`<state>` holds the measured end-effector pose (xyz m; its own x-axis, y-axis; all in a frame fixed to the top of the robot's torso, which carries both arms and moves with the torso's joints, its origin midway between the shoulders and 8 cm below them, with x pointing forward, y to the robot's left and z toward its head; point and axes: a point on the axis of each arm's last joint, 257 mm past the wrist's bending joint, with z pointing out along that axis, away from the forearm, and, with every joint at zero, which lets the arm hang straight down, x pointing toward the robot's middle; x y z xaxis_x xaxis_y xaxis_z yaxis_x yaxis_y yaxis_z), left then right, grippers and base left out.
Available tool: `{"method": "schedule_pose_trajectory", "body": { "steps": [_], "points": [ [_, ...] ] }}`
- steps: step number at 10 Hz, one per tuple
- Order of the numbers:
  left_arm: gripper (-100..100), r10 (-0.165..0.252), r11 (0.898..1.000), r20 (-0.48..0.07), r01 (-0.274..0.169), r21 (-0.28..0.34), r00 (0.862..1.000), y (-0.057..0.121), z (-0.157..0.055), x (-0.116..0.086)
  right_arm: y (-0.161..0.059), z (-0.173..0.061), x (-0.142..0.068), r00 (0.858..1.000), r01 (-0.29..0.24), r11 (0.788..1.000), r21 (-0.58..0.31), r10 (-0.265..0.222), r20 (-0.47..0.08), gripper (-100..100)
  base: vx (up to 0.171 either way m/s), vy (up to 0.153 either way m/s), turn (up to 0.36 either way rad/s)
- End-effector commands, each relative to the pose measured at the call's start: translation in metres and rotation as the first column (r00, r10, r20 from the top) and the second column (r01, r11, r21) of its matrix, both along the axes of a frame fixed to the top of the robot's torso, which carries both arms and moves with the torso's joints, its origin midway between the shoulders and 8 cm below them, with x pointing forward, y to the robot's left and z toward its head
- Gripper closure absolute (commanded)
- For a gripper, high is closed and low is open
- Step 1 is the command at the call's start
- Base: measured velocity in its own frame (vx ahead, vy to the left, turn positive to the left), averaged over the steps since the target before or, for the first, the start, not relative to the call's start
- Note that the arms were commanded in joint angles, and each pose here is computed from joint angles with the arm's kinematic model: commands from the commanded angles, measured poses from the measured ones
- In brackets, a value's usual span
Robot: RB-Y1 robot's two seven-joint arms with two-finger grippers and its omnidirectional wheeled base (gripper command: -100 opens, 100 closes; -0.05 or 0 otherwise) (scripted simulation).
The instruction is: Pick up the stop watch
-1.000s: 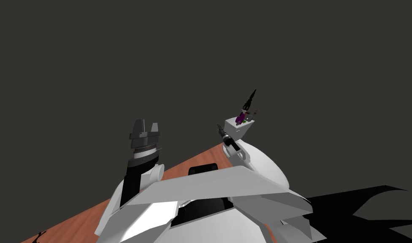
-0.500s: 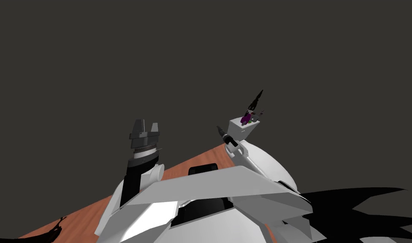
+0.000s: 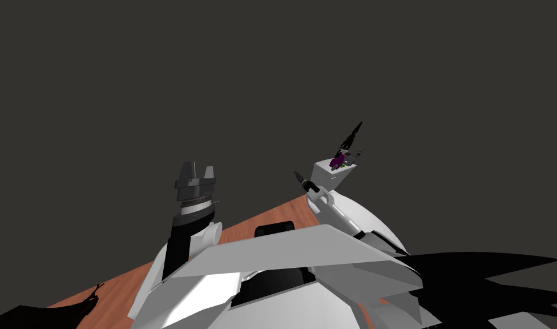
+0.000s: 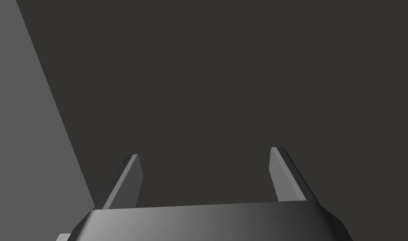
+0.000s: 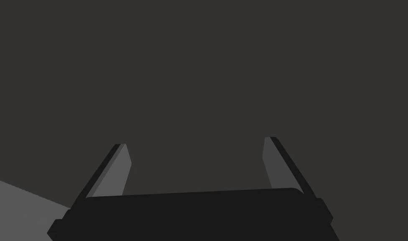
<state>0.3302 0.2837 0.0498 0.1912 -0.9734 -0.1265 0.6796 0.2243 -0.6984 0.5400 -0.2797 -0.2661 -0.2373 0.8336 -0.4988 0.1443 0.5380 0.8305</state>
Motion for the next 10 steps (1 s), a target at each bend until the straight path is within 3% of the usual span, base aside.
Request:
{"method": "schedule_pose_trajectory", "body": {
  "steps": [1,6,9,10],
  "points": [
    [0,0.000,1.000,0.000,0.000,0.000,1.000,0.000,0.000,0.000,-0.012,-0.015,0.004,0.999,0.017,0.999,-0.032,-0.018,-0.039,-100,-0.003,0.071,0.025],
    [0,0.000,1.000,0.000,0.000,0.000,1.000,0.000,0.000,0.000,-0.054,-0.040,0.018,0.987,0.064,0.988,-0.143,-0.084,-0.141,-100,0.006,0.046,0.019],
    [0,0.000,1.000,0.000,0.000,0.000,1.000,0.000,0.000,0.000,-0.091,-0.040,0.034,0.970,0.097,0.965,-0.244,-0.147,-0.196,-100,0.006,0.040,0.013],
    [0,0.000,1.000,0.000,0.000,0.000,1.000,0.000,0.000,0.000,-0.100,-0.050,0.030,0.962,0.109,0.962,-0.251,-0.165,-0.217,-100,0.010,0.023,0.007]
  ]
}}
